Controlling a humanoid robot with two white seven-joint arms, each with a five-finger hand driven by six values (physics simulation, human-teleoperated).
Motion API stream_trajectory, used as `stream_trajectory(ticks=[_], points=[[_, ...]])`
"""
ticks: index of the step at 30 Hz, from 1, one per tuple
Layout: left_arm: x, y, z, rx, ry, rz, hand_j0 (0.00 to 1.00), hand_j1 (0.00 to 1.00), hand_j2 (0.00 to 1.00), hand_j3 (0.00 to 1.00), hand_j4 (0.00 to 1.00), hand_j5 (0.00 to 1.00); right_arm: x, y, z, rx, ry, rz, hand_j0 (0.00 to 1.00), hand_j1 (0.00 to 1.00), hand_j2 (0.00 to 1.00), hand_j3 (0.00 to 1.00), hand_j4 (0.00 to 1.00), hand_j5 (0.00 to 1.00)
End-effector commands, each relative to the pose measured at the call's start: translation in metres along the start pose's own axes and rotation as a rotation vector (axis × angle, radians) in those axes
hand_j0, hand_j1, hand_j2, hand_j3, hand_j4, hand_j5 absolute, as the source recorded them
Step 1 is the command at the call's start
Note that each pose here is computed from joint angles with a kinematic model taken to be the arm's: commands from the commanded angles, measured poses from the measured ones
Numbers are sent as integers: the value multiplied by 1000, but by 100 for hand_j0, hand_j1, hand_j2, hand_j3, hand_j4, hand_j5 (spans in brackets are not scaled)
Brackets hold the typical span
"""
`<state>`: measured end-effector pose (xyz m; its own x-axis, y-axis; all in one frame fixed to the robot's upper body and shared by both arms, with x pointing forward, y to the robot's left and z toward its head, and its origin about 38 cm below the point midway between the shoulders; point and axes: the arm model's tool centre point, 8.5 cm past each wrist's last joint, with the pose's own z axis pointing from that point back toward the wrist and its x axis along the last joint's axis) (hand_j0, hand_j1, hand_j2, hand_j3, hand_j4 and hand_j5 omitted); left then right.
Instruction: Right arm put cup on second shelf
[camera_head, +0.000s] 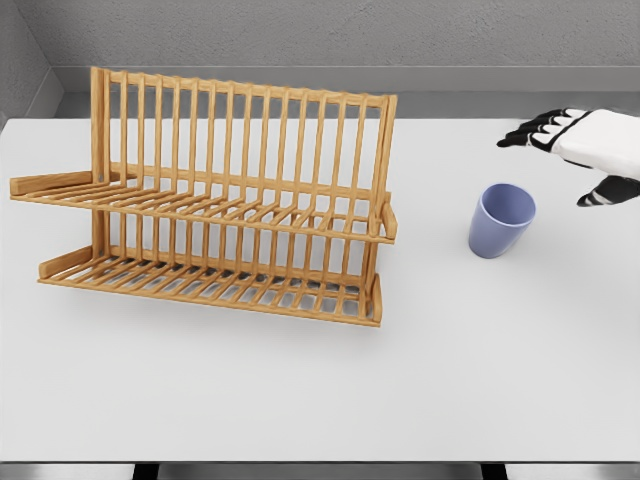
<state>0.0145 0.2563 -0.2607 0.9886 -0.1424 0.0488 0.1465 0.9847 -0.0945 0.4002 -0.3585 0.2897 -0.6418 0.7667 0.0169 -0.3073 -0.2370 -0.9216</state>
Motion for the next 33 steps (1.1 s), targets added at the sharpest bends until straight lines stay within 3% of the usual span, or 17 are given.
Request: stream_trajectory(ticks=[1, 5, 8, 19, 27, 33], points=[[0, 0, 0, 0, 0, 0, 100, 100, 100, 100, 100, 100, 2, 35, -22, 86, -14, -75, 100, 100, 100, 100, 100, 100], [0, 0, 0, 0, 0, 0, 100, 100, 100, 100, 100, 100, -2, 38, -33, 90, -14, -93, 100, 100, 100, 100, 100, 100], [1, 0, 0, 0, -2, 0, 100, 100, 100, 100, 100, 100, 13, 42, -54, 105, -67, -96, 100, 100, 100, 100, 100, 100], [0, 0, 0, 0, 0, 0, 100, 100, 100, 100, 100, 100, -8, 43, -53, 109, -14, -124, 100, 100, 100, 100, 100, 100], [0, 0, 0, 0, 0, 0, 100, 100, 100, 100, 100, 100, -10, 53, -62, 140, -14, -139, 100, 100, 100, 100, 100, 100], [0, 0, 0, 0, 0, 0, 100, 100, 100, 100, 100, 100, -10, 50, -62, 135, -15, -135, 100, 100, 100, 100, 100, 100]])
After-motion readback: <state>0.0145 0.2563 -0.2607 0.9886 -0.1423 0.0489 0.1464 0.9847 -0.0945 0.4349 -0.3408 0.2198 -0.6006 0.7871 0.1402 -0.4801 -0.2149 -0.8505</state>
